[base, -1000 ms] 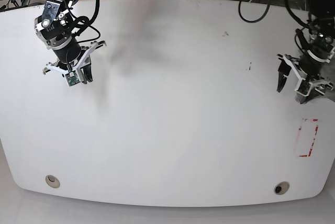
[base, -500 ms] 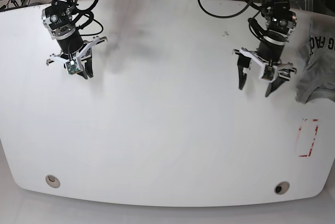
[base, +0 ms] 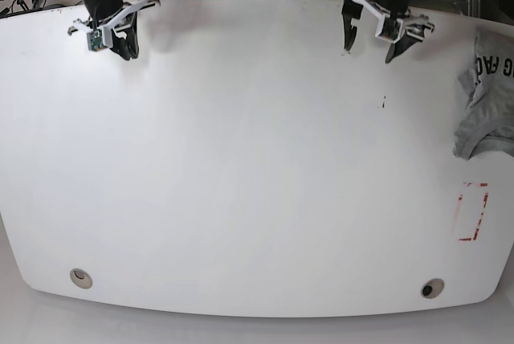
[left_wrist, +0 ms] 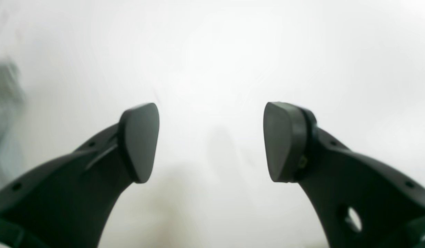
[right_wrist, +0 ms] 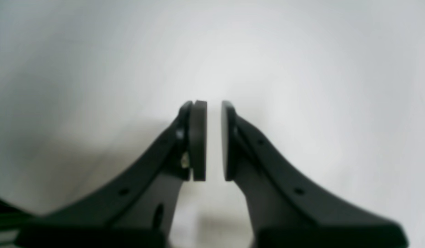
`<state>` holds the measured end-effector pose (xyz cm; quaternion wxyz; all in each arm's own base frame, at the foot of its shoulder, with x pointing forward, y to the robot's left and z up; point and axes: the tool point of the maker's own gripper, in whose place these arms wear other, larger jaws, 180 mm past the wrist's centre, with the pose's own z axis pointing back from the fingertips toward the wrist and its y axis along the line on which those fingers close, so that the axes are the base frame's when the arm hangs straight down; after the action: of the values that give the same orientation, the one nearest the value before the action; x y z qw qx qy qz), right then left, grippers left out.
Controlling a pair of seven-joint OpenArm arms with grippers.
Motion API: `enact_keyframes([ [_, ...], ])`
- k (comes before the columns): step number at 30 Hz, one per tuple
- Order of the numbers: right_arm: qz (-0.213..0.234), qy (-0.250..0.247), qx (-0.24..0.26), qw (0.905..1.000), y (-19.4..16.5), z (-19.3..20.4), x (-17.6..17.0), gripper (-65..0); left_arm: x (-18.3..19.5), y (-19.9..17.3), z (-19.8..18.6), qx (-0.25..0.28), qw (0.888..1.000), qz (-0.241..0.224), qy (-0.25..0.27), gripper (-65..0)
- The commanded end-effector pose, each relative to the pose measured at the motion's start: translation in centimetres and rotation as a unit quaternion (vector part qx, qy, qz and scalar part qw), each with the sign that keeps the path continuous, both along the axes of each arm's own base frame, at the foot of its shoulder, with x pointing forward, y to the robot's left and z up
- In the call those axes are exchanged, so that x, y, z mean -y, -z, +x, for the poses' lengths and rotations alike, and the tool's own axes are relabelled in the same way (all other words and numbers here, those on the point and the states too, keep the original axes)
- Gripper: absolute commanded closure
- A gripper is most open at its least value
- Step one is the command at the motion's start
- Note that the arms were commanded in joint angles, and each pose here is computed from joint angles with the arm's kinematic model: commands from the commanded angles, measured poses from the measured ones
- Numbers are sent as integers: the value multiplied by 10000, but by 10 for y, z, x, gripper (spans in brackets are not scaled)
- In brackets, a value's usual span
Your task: Fold the T-shirt properly
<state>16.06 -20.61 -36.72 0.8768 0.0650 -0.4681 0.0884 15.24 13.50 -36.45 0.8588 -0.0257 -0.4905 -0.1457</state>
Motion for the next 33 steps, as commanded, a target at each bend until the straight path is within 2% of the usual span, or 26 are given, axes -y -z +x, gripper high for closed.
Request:
enact_keyframes([
  [1,104,-10,49,9999,-10,-14,-4,-65,0,0,-28,-216,9998,-30,-14,-439],
  [8,210,212,-651,9974,9,-70,-4,-63,-1,27,-108,-1341,9909,-48,-41,-432],
  [13,488,235,-1035,9932,22,-102,-19,-63,-4,49,-147,-1925,9812,-77,-109,-367],
  [21,859,702,-1897,9756,67,-157,-21,-63,-10,97,-215,-2960,9546,-155,-301,-347],
  [24,984,840,-2191,9671,87,-173,-22,-63,-18,115,-213,-3046,9520,-109,-294,-347],
  [30,1007,578,-2873,9508,136,-197,-39,-63,-26,153,-220,-3367,9409,-116,-335,-346],
  [33,1149,666,-3037,9435,156,-209,-44,-63,-26,171,-216,-3472,9369,-164,-383,-346],
])
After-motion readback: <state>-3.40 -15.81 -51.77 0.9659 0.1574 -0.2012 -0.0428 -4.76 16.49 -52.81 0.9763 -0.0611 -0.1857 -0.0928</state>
